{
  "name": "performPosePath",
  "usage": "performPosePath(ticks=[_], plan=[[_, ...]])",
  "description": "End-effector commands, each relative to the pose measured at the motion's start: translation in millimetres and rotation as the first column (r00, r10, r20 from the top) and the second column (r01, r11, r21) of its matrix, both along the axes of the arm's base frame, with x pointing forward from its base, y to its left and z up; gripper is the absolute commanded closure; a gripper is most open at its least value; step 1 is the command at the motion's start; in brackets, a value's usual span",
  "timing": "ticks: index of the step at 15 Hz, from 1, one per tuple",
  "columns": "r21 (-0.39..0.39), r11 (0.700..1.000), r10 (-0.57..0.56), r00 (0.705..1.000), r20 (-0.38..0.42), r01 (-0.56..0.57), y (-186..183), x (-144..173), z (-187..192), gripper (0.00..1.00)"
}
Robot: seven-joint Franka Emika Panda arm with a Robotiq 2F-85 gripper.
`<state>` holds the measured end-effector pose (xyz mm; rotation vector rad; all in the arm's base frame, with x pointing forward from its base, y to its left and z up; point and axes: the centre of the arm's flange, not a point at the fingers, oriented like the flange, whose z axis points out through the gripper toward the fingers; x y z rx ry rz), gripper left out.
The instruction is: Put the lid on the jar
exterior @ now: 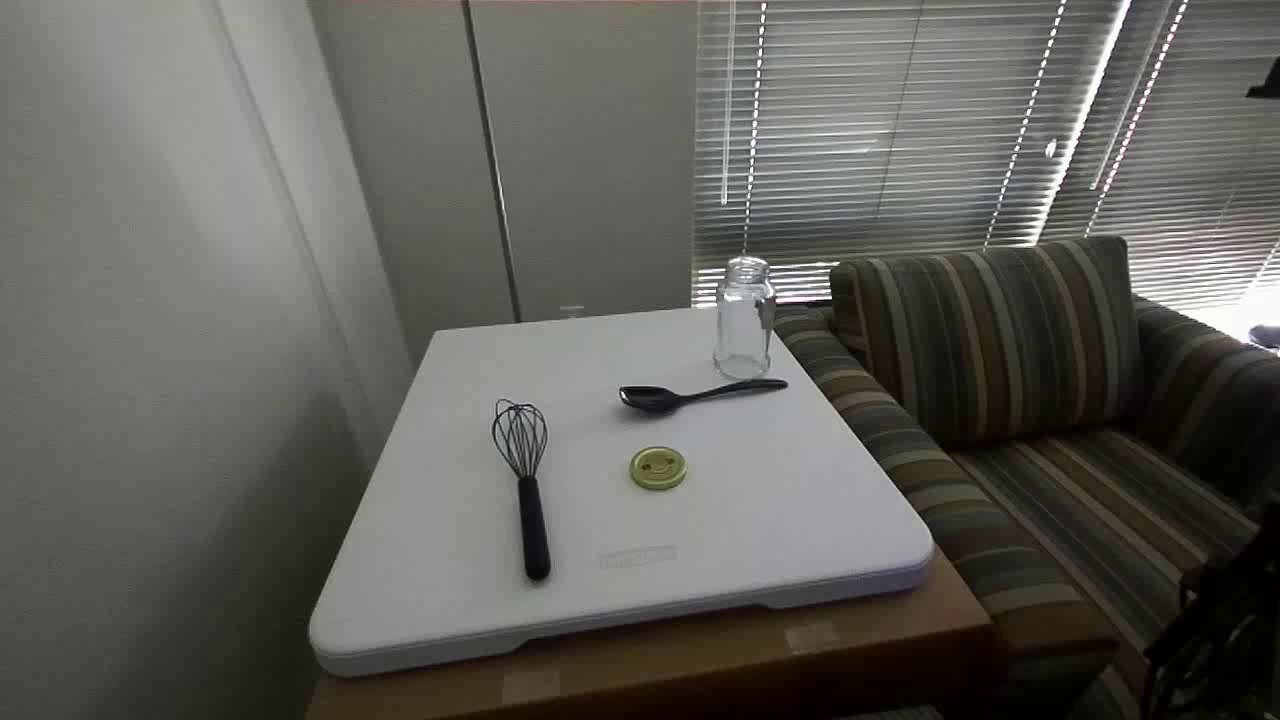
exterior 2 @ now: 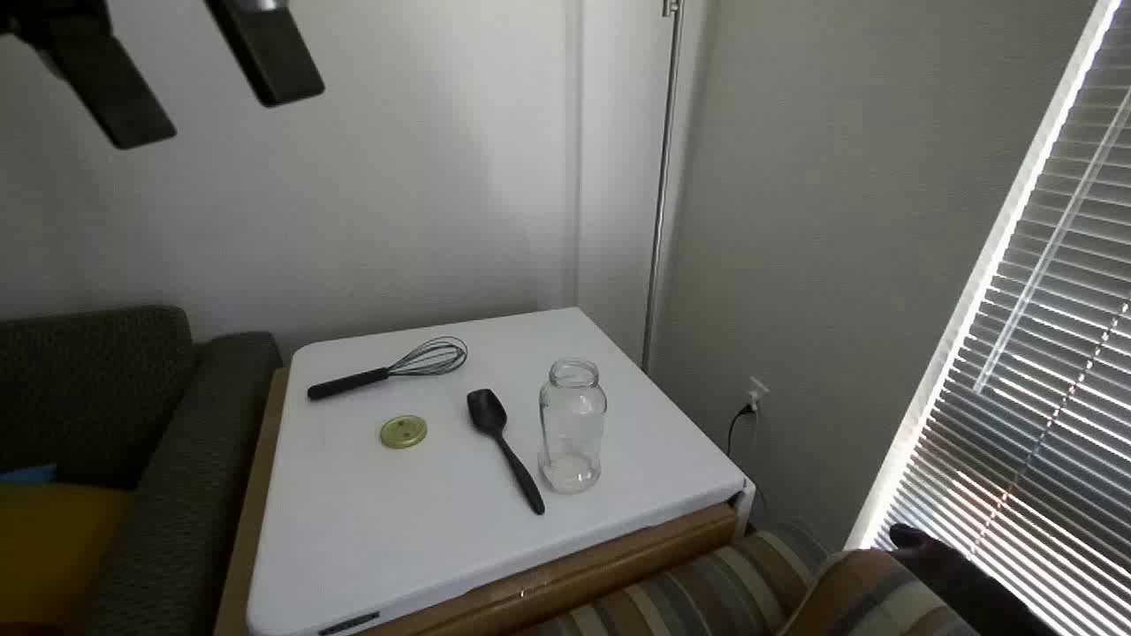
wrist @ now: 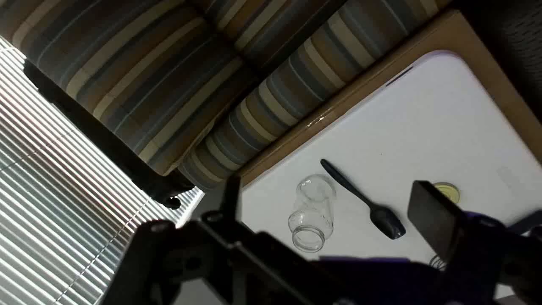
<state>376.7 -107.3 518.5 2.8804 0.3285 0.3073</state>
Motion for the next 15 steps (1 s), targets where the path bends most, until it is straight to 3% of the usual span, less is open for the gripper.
performPosePath(ticks=[1, 9, 15], plan=[[0.0, 1.0, 0.0, 1.0, 0.0, 0.0, 0, 0, 0, 0.0], [0.017, 0.999, 0.034, 0.999, 0.007, -0.034, 7, 6, -7, 0.0], [0.076, 0.981, 0.181, 0.983, 0.002, -0.181, 59, 30, -31, 0.0]])
